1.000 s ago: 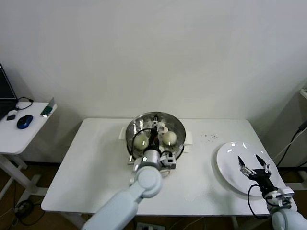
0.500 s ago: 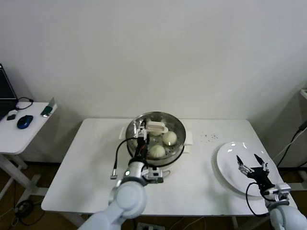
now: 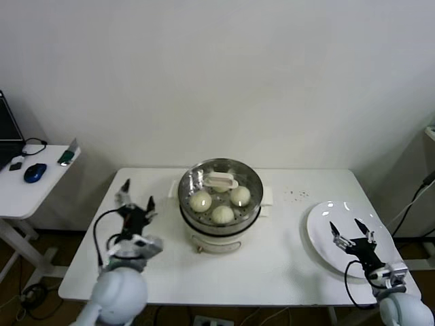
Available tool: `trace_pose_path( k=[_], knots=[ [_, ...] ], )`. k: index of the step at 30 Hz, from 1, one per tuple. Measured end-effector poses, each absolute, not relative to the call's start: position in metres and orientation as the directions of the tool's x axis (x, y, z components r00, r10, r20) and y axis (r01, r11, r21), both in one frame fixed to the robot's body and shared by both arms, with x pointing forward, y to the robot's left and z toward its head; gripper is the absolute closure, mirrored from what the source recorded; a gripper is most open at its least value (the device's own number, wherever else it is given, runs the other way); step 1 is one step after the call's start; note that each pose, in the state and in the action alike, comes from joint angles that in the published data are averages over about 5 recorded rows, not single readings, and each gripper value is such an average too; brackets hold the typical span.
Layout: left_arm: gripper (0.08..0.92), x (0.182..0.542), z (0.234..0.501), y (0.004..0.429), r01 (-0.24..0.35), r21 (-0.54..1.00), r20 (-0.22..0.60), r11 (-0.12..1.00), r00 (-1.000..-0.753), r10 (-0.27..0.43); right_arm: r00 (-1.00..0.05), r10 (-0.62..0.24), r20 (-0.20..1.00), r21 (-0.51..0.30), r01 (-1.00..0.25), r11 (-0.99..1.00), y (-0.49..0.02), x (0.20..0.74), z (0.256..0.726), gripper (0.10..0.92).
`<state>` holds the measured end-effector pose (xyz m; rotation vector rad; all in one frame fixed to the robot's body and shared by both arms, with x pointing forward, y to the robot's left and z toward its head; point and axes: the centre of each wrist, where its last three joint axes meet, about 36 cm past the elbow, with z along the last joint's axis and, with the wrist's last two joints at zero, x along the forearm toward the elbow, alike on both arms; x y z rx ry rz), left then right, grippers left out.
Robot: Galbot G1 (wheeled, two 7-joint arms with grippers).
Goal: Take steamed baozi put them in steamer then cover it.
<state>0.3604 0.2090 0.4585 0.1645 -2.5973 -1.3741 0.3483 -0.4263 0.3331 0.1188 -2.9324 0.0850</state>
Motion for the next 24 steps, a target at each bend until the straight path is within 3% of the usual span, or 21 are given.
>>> trace_pose_path(
  k=[5,11,17,24],
  knots=[
    [0.177,0.350,0.435,0.259,0.000,0.667,0.181,0.745,-0.970,-0.162,-0.976,-0.094,0.196,-0.047,-0.105,0.993,-0.421,0.349,0.333,0.200],
    [0.177,0.338,0.399,0.301,-0.023,0.438,0.139,0.899,-0.986,-0.092,-0.977,-0.118,0.178,-0.038,-0.127,0.991,-0.412,0.350,0.332,0.200],
    [0.177,0.324,0.371,0.326,-0.055,0.295,0.093,0.954,-0.992,-0.086,-0.976,-0.137,0.167,-0.038,-0.146,0.989,-0.407,0.351,0.330,0.200],
    [0.177,0.314,0.355,0.335,-0.088,0.230,0.052,0.969,-0.993,-0.103,-0.976,-0.150,0.158,-0.037,-0.158,0.987,-0.404,0.352,0.328,0.200]
  ],
)
